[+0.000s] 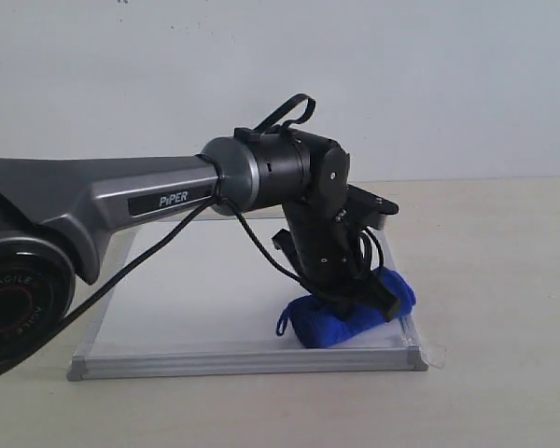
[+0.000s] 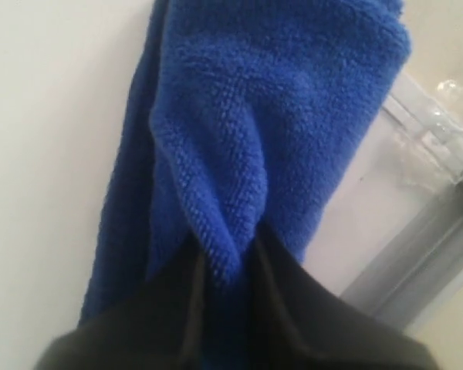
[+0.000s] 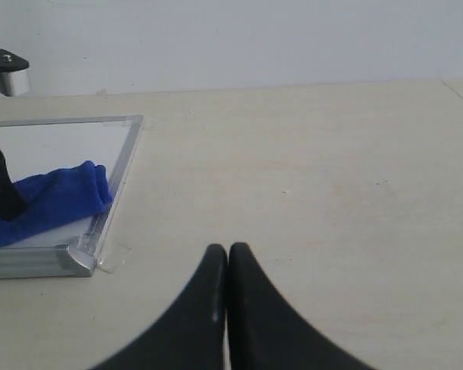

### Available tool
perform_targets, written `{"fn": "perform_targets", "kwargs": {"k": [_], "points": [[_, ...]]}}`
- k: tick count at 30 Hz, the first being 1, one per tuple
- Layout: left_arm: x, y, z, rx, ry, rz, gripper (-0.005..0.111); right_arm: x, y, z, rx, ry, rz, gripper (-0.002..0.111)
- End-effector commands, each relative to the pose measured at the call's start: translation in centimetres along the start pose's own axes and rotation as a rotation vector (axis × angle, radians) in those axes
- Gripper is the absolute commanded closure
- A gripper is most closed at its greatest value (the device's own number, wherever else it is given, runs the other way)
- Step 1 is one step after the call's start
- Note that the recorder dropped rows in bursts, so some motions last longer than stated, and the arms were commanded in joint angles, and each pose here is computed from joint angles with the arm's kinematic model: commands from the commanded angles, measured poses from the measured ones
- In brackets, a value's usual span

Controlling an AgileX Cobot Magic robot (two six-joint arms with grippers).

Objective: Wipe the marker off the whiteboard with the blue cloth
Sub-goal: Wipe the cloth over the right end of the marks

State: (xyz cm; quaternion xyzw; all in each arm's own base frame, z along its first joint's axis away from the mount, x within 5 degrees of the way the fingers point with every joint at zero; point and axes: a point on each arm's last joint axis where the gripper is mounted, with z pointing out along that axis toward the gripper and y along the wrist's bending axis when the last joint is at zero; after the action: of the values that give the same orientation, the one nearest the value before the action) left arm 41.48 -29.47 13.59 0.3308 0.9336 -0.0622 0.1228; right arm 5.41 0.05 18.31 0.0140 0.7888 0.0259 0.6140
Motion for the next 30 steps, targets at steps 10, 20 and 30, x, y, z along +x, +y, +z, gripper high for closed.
{"fn": "perform_targets", "kwargs": {"k": [10,20,30], "points": [[3.2,11.3,0.3,-0.316,0.135,-0.329,0.103,-0.1,-0.1,0.0,0.009,-0.013,-0.006,0.108],[1.1,2.8,1.3,-0.093,0.07,-0.138,0.103,-0.1,-0.1,0.0,0.009,-0.013,-0.006,0.108],[0.2,0.3,1.2,-0.116,0.014,-0.041,0.103,-0.1,-0.1,0.0,0.009,-0.013,-0.006,0.108]]}}
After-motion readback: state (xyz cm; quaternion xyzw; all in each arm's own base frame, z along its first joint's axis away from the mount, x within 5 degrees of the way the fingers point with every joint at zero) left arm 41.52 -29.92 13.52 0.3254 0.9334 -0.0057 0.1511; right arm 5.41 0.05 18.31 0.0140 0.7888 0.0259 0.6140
